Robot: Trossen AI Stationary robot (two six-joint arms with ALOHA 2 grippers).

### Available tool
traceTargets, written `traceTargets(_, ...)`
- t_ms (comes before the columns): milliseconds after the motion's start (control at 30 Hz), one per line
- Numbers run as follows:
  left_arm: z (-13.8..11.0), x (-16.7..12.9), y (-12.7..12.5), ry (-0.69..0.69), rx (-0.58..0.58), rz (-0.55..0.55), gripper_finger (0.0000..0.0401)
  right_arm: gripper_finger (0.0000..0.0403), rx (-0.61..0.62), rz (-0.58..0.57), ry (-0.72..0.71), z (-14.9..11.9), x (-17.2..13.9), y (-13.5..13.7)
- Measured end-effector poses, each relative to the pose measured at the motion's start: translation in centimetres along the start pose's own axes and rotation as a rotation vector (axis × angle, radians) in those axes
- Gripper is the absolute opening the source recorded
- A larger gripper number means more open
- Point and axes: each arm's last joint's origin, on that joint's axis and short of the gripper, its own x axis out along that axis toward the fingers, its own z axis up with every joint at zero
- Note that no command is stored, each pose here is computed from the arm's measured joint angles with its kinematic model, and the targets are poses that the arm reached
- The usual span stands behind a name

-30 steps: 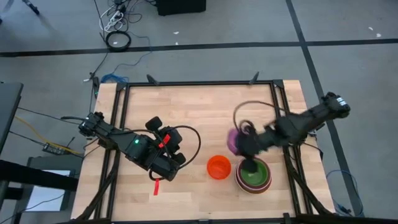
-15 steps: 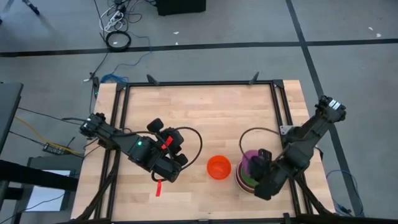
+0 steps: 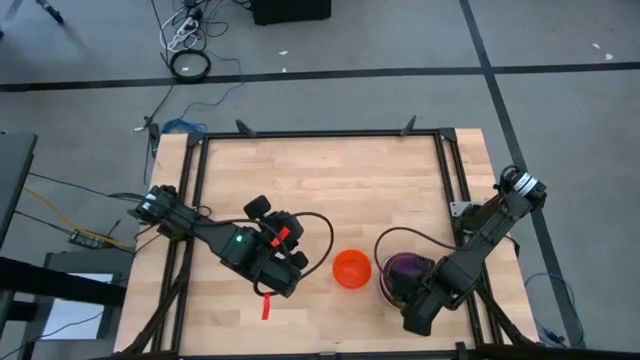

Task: Nest bowls inside each other
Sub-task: Stack the violet bowl on top of the light green bowl

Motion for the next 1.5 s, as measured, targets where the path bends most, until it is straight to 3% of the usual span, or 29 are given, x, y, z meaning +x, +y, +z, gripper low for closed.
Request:
traceTargets(133, 0.1, 0.0, -0.1, -0.011, -0.007, -0.005, 0.0124, 0.0035, 0.007, 0.033, -0.01, 0.1, -0.3, 0.1)
traceTargets(433, 0.1, 0.0, -0.1, -0.01, -0.003, -0.003, 0.0124, 0.0149, -0.004, 0.028, 0.003, 0.6, -0.4, -0.3)
traceTargets(667, 0.1, 0.0, 0.0, -0.009, -0.001, -0.003, 0.0124, 0.0191, -0.038, 0.043, -0.019, 0.4, -1.5, -0.8)
traceTargets(900, 0.1, 0.0, 0.0, -0.009, -0.001, -0.003, 0.0124, 0.0195, -0.043, 0.124, -0.184, 0.5, -4.4, -1.5)
traceTargets(1100, 0.1, 0.0, 0.0, -0.009, -0.001, -0.003, 0.0124, 0.018, 0.005, 0.096, -0.371, 0.4, -6.2, -2.2)
traceTargets(1500, 0.1, 0.0, 0.0, -0.011, -0.002, -0.003, 0.0124, 0.0123, 0.022, -0.084, -0.259, 0.3, -2.7, -1.6)
